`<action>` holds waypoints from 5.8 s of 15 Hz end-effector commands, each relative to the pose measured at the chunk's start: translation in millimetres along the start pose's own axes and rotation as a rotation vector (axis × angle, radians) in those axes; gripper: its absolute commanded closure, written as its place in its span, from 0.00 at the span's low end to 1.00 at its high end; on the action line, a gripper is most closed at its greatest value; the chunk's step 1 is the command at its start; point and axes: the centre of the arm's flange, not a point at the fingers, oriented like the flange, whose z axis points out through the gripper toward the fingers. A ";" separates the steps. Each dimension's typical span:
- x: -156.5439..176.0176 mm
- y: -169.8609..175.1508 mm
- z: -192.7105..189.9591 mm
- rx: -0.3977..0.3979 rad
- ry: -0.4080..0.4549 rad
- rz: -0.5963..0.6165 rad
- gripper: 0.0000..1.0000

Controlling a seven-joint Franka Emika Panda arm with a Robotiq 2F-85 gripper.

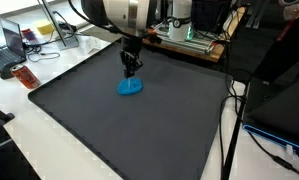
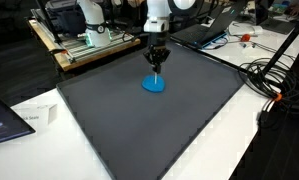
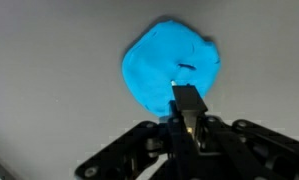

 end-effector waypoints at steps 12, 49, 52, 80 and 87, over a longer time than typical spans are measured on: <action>5.4 9.3 -65.1 0.017 0.035 0.049 0.97; -9.0 -194.7 -52.2 -0.431 0.197 0.037 0.97; -14.1 -202.1 -40.7 -0.457 0.205 0.017 0.97; 28.7 -100.6 -79.3 -0.207 0.054 0.048 0.97; 43.9 -56.2 -81.0 -0.104 0.006 0.113 0.97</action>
